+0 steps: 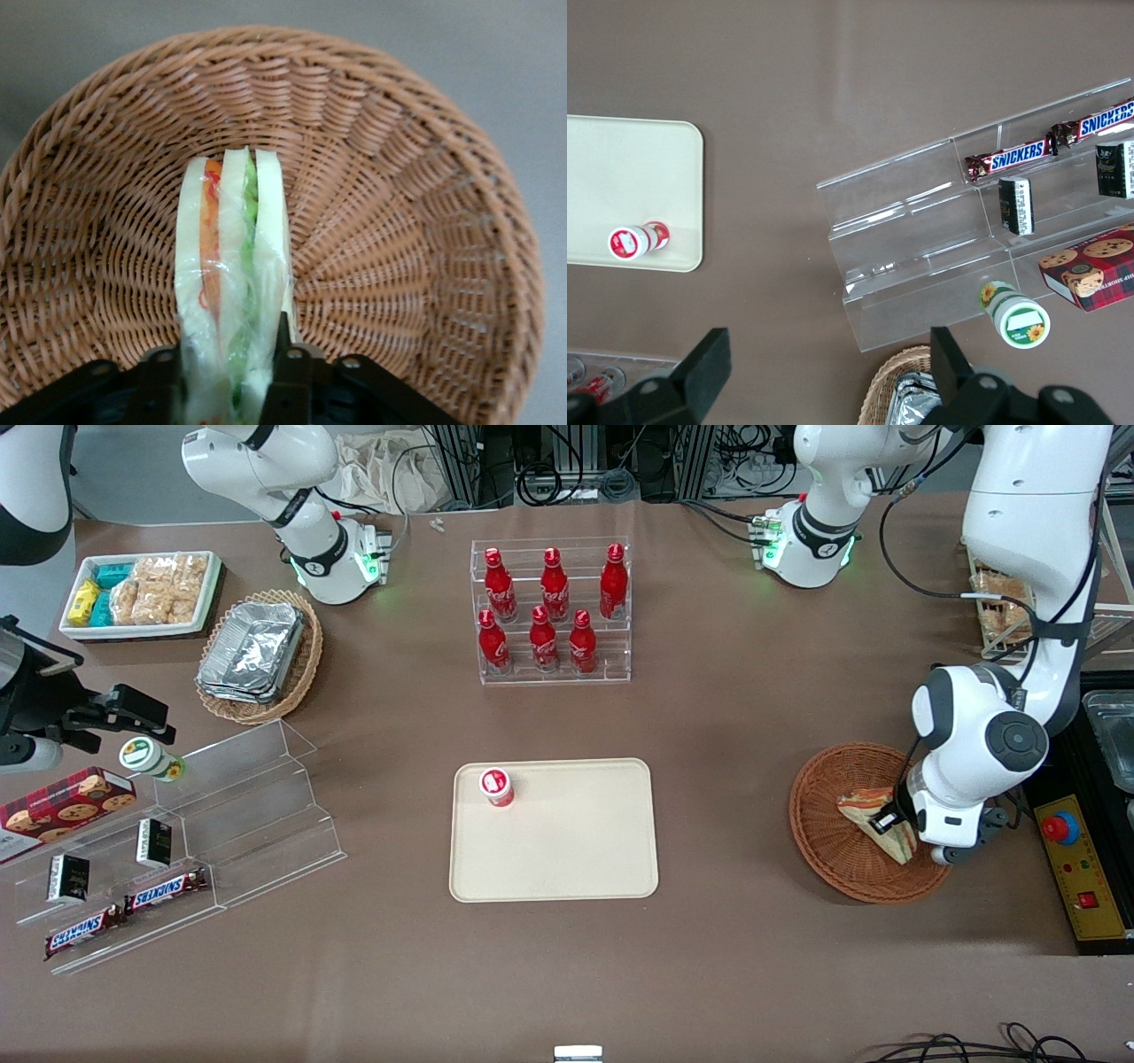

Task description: Place sandwich from basket to tray

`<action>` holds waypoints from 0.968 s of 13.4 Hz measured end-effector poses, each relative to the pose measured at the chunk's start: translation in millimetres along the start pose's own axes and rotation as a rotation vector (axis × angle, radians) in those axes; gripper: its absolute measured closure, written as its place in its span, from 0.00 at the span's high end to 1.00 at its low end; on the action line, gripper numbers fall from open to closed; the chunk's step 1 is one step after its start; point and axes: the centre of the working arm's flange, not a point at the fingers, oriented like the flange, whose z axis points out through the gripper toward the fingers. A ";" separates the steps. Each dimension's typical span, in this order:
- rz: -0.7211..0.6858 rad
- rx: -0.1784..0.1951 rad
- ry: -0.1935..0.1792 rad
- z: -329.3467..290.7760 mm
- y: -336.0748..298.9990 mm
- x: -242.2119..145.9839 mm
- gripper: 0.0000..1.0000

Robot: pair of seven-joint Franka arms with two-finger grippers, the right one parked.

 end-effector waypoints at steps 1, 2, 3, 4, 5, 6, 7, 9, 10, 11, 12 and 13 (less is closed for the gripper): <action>-0.003 -0.002 0.004 -9.8 2.5 0.4 0.22; -0.007 0.005 -0.003 -24.3 4.2 1.1 0.22; -0.009 0.020 -0.019 -42.6 6.4 1.7 0.21; -0.007 0.040 -0.043 -65.8 10.2 2.0 0.17; -0.003 0.059 -0.064 -93.0 14.8 2.1 0.16; 0.002 0.073 -0.079 -123.1 19.7 2.0 0.16; 0.011 0.081 -0.093 -154.8 26.6 -0.7 0.16; 0.053 0.091 -0.121 -213.4 47.9 -17.7 0.16; 0.085 0.089 -0.126 -235.4 62.1 -29.9 0.16; 0.119 0.080 -0.125 -249.7 77.3 -42.6 0.16; 0.154 0.073 -0.125 -256.7 91.0 -55.0 0.16; 0.192 0.066 -0.126 -258.8 102.9 -67.0 0.16</action>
